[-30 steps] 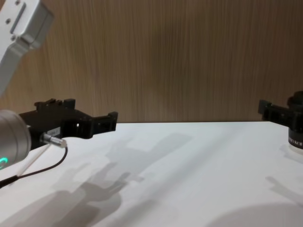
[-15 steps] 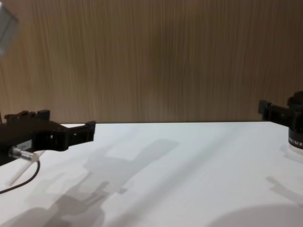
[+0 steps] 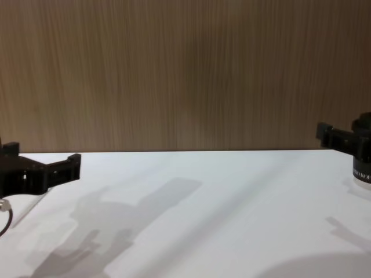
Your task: Pick up the straw with one hand, pass it to the other hand, and insert it into the cup.
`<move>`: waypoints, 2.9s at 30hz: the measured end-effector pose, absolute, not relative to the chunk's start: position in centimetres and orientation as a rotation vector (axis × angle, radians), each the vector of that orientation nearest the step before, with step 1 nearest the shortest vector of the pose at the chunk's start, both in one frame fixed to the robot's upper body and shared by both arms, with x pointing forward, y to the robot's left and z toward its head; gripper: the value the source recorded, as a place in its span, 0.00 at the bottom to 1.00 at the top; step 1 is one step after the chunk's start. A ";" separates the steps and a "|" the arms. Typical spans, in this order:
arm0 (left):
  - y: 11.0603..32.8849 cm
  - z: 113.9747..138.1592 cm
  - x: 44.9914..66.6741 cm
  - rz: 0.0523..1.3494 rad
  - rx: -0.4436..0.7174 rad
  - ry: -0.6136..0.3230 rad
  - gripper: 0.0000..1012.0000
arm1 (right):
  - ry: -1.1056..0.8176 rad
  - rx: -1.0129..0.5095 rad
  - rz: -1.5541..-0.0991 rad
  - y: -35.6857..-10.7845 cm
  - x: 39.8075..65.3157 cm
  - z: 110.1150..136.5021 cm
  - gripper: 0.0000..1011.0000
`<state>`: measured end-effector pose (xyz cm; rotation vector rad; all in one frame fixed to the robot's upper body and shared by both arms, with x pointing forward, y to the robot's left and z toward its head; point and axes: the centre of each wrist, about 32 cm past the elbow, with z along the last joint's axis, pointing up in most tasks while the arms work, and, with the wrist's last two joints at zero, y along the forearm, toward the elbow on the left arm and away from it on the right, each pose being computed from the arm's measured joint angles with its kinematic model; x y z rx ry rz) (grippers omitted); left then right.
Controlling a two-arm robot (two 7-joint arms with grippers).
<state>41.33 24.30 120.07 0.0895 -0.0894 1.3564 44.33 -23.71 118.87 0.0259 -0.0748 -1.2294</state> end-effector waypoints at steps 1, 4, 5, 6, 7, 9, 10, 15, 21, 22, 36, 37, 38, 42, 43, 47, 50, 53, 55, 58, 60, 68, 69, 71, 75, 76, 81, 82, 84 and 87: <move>24.3 120.1 41.3 1.356 0.089 -0.089 0.99 | -0.075 0.026 -1.229 -23.7 44.3 118.9 0.99; 24.3 119.9 40.8 1.390 0.096 -0.079 0.99 | -0.075 0.026 -1.229 -23.7 44.3 118.9 0.99; 24.3 119.9 40.7 1.396 0.098 -0.077 0.99 | -0.075 0.026 -1.229 -23.7 44.3 118.9 0.99; 24.3 119.9 40.7 1.402 0.100 -0.075 0.99 | -0.075 0.026 -1.229 -23.7 44.3 118.9 0.99; 24.3 119.9 40.6 1.408 0.101 -0.071 0.99 | -0.075 0.026 -1.229 -23.7 44.3 118.9 0.99; 24.3 119.7 40.4 1.427 0.107 -0.061 0.99 | -0.075 0.026 -1.229 -23.7 44.3 118.9 0.99; 24.3 119.7 40.3 1.441 0.111 -0.052 0.99 | -0.075 0.026 -1.229 -23.7 44.3 118.9 0.99; 24.2 119.4 40.0 1.480 0.123 -0.020 0.99 | -0.075 0.026 -1.229 -23.7 44.3 118.9 0.99; 24.0 118.9 39.9 1.527 0.137 0.026 0.99 | -0.075 0.026 -1.229 -23.7 44.3 118.9 0.99; 24.0 118.8 39.8 1.537 0.141 0.037 0.99 | -0.075 0.026 -1.229 -23.7 44.3 118.9 0.99; 23.9 118.2 39.7 1.587 0.159 0.091 0.99 | -0.075 0.026 -1.229 -23.7 44.3 118.9 0.99; 23.8 118.2 39.8 1.587 0.159 0.092 0.99 | -0.075 0.026 -1.229 -23.7 44.3 118.9 0.99; 23.9 118.2 39.8 1.588 0.158 0.092 0.99 | -0.075 0.026 -1.229 -23.7 44.3 118.9 0.99; 23.8 118.3 40.1 1.585 0.144 0.104 0.99 | -0.075 0.026 -1.229 -23.7 44.3 118.9 0.99; 23.8 118.3 40.1 1.585 0.144 0.104 0.99 | -0.075 0.026 -1.229 -23.7 44.3 118.9 0.99; 23.8 118.5 40.5 1.578 0.119 0.133 0.99 | -0.075 0.026 -1.229 -23.7 44.3 118.9 0.99; 23.7 118.6 41.0 1.575 0.104 0.158 0.99 | -0.075 0.026 -1.229 -23.7 44.3 118.9 0.99; 23.7 118.8 41.4 1.571 0.094 0.182 0.99 | -0.075 0.026 -1.229 -23.7 44.3 118.9 0.99; 23.7 118.9 41.7 1.570 0.087 0.198 0.99 | -0.075 0.026 -1.229 -23.7 44.3 118.9 0.99; 23.7 119.0 42.1 1.571 0.082 0.215 0.99 | -0.075 0.026 -1.229 -23.7 44.3 118.9 0.99; 23.6 119.0 42.2 1.572 0.082 0.221 0.99 | -0.075 0.026 -1.229 -23.7 44.3 118.9 0.99; 23.4 119.3 42.9 1.596 0.109 0.218 0.99 | -0.075 0.026 -1.229 -23.7 44.3 118.9 0.99; 23.4 119.4 43.0 1.601 0.115 0.215 0.99 | -0.075 0.026 -1.229 -23.7 44.3 118.9 0.99; 23.3 119.4 43.1 1.610 0.128 0.207 0.99 | -0.075 0.026 -1.229 -23.7 44.3 118.9 0.99; 23.1 119.7 43.3 1.632 0.162 0.187 0.99 | -0.075 0.026 -1.229 -23.7 44.3 118.9 0.99; 23.1 119.8 43.4 1.641 0.173 0.180 0.99 | -0.075 0.026 -1.229 -23.7 44.3 118.9 0.99; 22.9 120.0 43.7 1.657 0.199 0.170 0.99 | -0.075 0.026 -1.229 -23.7 44.3 118.9 0.99; 22.9 120.0 43.8 1.659 0.205 0.170 0.99 | -0.075 0.026 -1.229 -23.7 44.3 118.9 0.99; 23.0 120.0 43.9 1.660 0.209 0.173 0.99 | -0.075 0.026 -1.229 -23.7 44.3 118.9 0.99; 23.1 120.1 44.1 1.657 0.211 0.183 0.99 | -0.075 0.026 -1.229 -23.7 44.3 118.9 0.99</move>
